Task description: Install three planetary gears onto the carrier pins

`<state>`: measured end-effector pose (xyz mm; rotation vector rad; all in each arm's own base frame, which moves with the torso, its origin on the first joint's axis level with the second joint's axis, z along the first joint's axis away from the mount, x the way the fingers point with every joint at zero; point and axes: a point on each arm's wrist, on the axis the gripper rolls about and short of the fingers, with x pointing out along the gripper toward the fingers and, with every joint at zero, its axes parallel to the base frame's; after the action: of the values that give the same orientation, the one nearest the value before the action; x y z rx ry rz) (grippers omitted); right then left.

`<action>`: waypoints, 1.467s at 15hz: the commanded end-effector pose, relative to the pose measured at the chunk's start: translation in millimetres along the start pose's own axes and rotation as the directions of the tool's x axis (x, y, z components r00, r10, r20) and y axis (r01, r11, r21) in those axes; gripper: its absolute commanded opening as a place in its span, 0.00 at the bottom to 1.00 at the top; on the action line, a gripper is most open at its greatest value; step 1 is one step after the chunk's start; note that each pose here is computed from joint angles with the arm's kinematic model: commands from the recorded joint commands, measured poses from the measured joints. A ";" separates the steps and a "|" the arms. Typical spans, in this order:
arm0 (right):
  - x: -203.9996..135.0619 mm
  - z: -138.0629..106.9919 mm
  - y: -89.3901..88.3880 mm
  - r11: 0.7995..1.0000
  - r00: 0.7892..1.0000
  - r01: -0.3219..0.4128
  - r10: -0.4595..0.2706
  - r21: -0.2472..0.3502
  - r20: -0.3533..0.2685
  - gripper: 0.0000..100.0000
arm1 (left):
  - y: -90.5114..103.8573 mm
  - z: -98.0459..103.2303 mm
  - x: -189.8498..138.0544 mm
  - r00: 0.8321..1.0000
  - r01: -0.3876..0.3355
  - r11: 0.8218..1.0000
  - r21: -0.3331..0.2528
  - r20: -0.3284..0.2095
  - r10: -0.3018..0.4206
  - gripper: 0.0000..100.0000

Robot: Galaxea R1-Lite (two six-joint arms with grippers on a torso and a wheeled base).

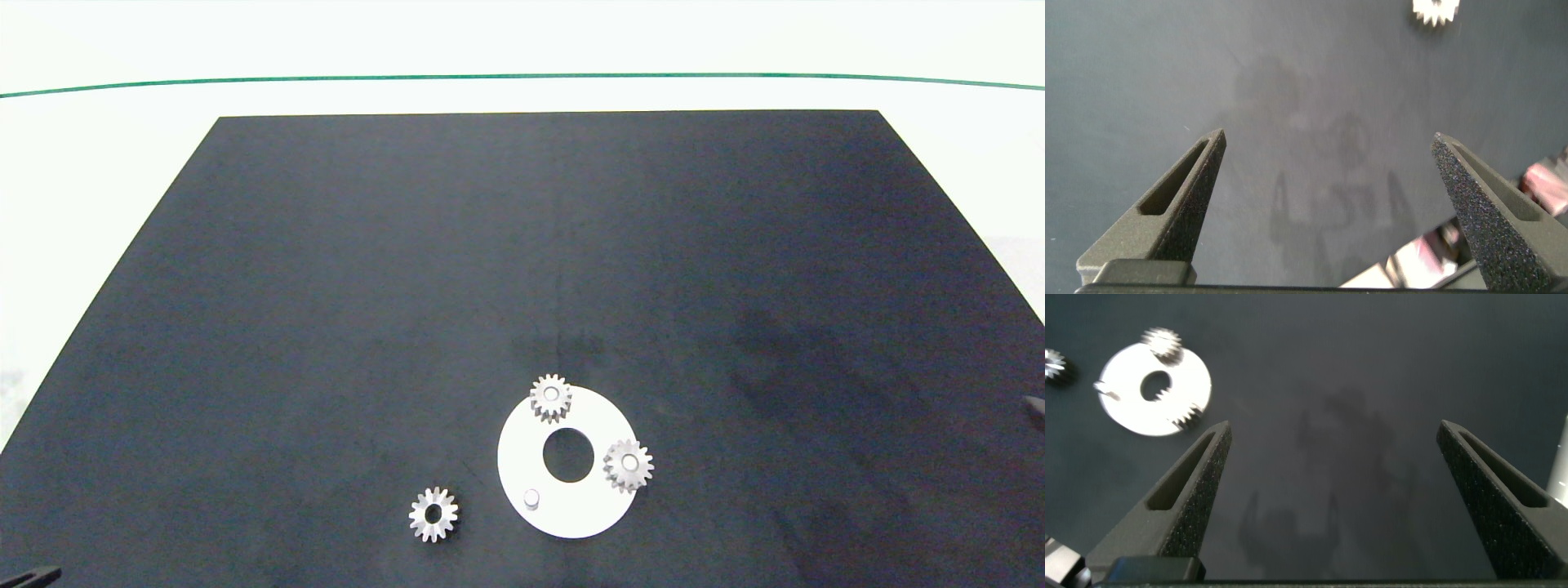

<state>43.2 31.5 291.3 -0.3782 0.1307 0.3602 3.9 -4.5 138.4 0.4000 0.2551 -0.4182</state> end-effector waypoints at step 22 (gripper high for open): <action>-100.3 -108.1 -1.3 0.940 0.944 0.330 -0.331 0.092 -0.005 1.00 | -17.0 33.9 117.1 0.934 0.350 0.920 0.177 0.008 -0.357 1.00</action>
<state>-57.3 -43.9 211.2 -0.2920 0.0589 0.0238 98.9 -66.1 132.2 0.5045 0.2141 -0.7803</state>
